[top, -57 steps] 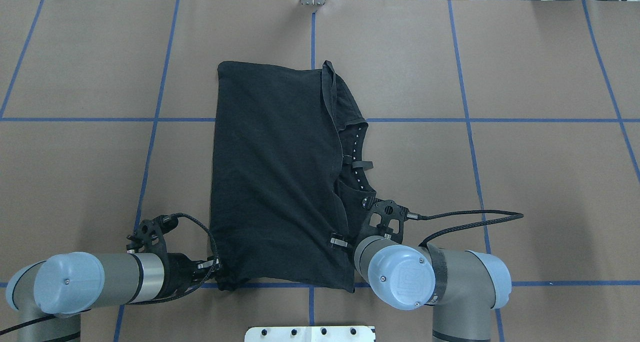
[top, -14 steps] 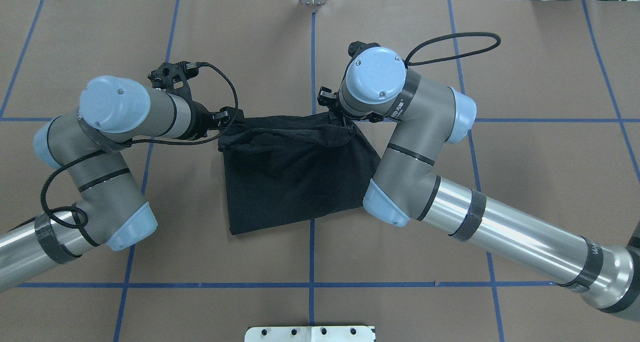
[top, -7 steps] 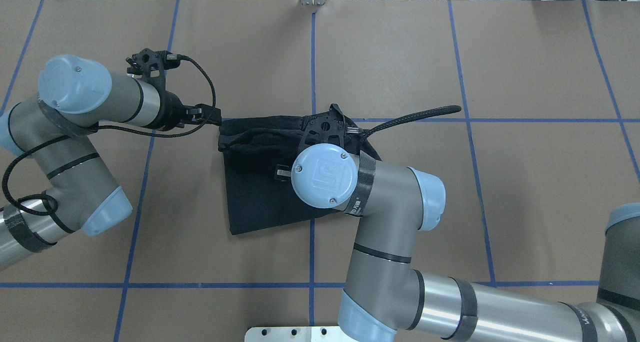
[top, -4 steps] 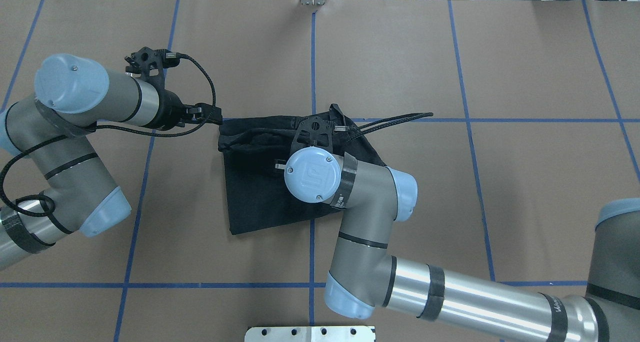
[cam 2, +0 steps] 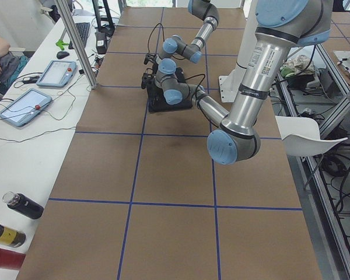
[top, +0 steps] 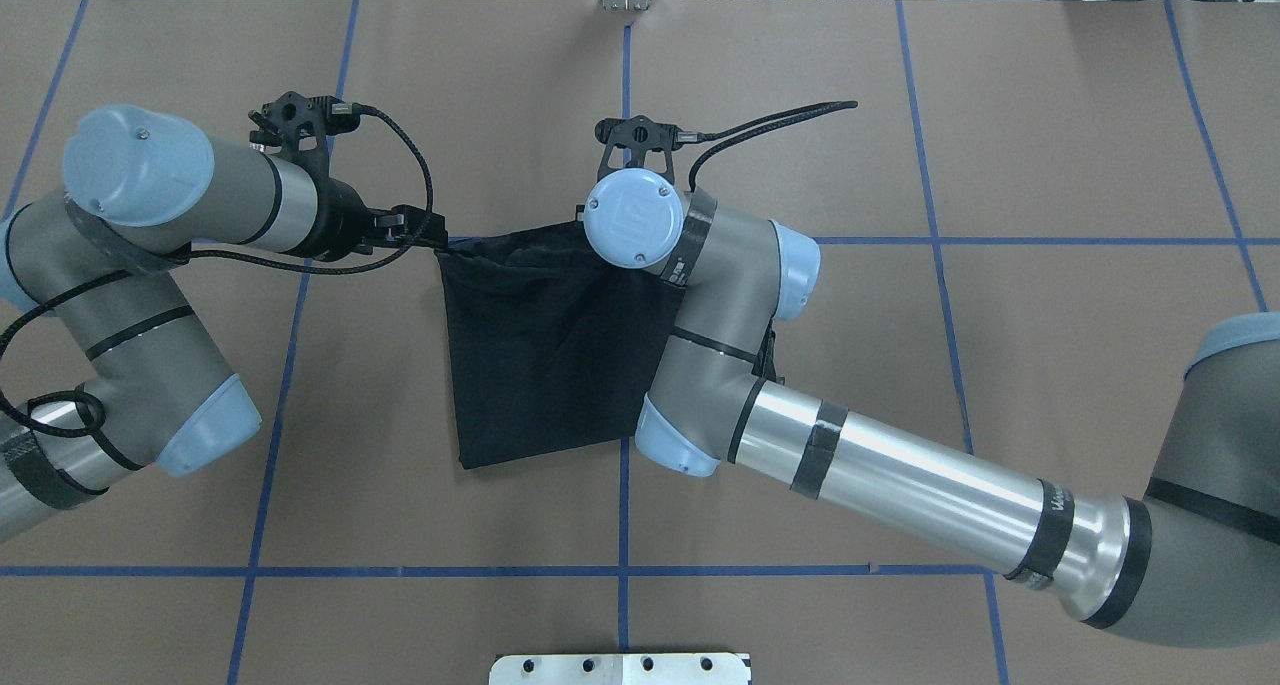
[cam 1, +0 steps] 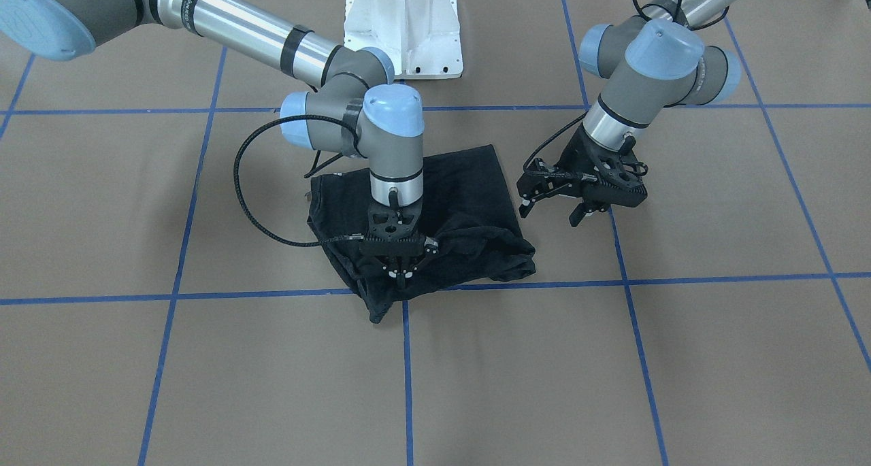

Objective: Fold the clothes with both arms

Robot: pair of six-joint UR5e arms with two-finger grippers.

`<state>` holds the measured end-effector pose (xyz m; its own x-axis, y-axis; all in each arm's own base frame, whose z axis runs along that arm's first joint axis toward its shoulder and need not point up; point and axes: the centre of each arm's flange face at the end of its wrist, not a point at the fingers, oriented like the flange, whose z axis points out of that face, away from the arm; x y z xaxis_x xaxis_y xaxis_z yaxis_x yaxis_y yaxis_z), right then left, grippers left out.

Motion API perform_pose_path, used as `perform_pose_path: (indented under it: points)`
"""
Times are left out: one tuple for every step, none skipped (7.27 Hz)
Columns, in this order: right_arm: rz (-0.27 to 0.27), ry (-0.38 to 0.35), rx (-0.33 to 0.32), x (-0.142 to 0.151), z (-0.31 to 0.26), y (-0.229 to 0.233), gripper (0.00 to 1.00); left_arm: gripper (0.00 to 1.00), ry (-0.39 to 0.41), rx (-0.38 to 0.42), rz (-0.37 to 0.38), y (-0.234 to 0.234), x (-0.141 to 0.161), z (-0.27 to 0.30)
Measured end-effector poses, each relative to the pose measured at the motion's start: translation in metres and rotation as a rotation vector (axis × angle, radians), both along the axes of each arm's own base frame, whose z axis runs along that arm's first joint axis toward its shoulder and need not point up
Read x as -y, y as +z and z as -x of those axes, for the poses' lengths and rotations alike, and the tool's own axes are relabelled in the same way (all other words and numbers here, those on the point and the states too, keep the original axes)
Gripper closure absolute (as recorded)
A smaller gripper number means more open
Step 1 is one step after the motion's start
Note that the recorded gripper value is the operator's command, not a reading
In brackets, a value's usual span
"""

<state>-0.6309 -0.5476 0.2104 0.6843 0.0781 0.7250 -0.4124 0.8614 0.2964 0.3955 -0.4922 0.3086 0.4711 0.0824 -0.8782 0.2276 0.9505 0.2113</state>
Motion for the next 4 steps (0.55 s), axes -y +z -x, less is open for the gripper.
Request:
perform_pose_path:
  points:
    - [-0.026, 0.011, -0.009, 0.022, -0.006, 0.003, 0.92, 0.0, 0.002, -0.004, 0.001, -0.002, -0.003, 0.002]
    - [-0.035, 0.018, -0.01, 0.034, -0.011, 0.002, 0.35, 0.0, 0.003, -0.006, 0.001, -0.002, -0.004, 0.004]
    - [-0.033, 0.018, -0.004, 0.04, -0.015, 0.0, 0.02, 0.0, 0.003, -0.006, 0.001, -0.002, -0.005, 0.005]
    - [-0.02, 0.01, 0.009, 0.048, -0.022, -0.003, 0.01, 0.0, 0.002, -0.006, 0.001, -0.002, -0.005, 0.005]
